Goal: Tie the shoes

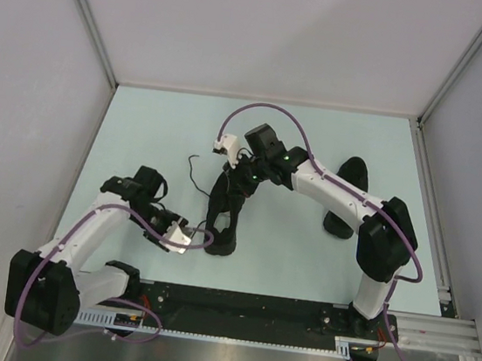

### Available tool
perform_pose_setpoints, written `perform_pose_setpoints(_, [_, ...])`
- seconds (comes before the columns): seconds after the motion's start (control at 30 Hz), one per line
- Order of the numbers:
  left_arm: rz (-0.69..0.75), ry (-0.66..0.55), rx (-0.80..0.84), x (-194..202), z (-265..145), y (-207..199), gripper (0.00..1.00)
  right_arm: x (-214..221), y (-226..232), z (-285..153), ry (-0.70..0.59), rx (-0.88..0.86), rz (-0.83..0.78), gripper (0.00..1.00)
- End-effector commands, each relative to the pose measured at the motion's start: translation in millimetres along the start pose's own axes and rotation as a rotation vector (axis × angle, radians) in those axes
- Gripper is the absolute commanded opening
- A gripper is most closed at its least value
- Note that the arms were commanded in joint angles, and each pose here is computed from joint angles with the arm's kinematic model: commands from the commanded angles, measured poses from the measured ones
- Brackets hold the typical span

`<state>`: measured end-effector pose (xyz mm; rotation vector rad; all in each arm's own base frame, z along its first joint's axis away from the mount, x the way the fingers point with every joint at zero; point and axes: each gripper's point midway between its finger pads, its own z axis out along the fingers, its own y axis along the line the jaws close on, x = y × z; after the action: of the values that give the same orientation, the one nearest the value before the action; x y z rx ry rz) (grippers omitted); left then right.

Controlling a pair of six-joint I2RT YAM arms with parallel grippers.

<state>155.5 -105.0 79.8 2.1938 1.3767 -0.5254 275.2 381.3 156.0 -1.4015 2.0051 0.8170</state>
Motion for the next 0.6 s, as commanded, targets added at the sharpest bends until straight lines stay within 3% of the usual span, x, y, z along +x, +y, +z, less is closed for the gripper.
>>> perform_pose_setpoints(0.0, [0.317,0.021,0.059,0.1,15.7,-1.4,0.49,-20.2,0.3,-5.5,-0.074,-0.005,-0.002,0.0])
perform_pose_setpoints(0.13, [0.429,0.044,0.054,3.4,30.4,6.6,0.46,-21.3,0.4,-4.0,-0.079,-0.013,0.005,0.0])
perform_pose_setpoints(0.57, [0.515,0.048,0.09,7.5,59.3,23.4,0.45,-18.8,-3.6,-1.3,-0.073,-0.017,0.02,0.0])
